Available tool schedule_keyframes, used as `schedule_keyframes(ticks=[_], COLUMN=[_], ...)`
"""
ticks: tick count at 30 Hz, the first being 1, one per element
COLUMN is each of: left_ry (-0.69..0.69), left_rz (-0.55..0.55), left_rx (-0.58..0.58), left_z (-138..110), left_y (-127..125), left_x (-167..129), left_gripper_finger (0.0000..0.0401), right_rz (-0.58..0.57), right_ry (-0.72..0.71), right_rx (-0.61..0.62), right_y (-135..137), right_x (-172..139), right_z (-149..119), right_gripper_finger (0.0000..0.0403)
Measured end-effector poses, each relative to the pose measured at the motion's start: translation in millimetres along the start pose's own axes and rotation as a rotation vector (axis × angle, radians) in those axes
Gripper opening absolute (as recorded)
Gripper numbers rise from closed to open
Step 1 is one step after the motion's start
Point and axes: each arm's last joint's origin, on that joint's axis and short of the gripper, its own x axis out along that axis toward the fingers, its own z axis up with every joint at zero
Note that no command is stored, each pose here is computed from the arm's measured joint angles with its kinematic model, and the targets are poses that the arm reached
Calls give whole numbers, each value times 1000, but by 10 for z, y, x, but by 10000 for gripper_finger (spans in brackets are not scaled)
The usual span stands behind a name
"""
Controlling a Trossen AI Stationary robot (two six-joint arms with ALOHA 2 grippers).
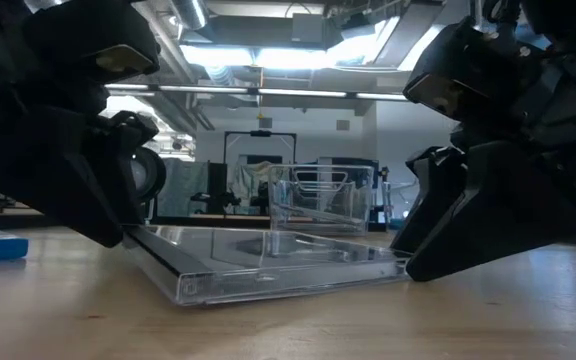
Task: Pick & place jewel cases by type
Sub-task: Put the black CD case into the left transparent bin
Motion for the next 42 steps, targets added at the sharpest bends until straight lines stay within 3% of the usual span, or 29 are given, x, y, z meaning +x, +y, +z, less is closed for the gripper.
schedule_keyframes(ticks=[11,20,33,42], left_ry=[-69,-180,-243,-237], left_rz=[-34,15,74,82], left_rx=[-6,17,237,244], left_z=[40,159,228,219], left_y=[-109,-123,-130,-129], left_x=[-69,-240,-261,-253], left_gripper_finger=[115,115,115,116], right_rz=[13,13,-3,-4], right_ry=[4,3,-8,-10], right_rx=[-17,-29,-70,-70], right_y=[4,4,-1,0], right_x=[-4,-5,-5,-5], right_z=[1,2,9,11], right_gripper_finger=[172,172,173,173])
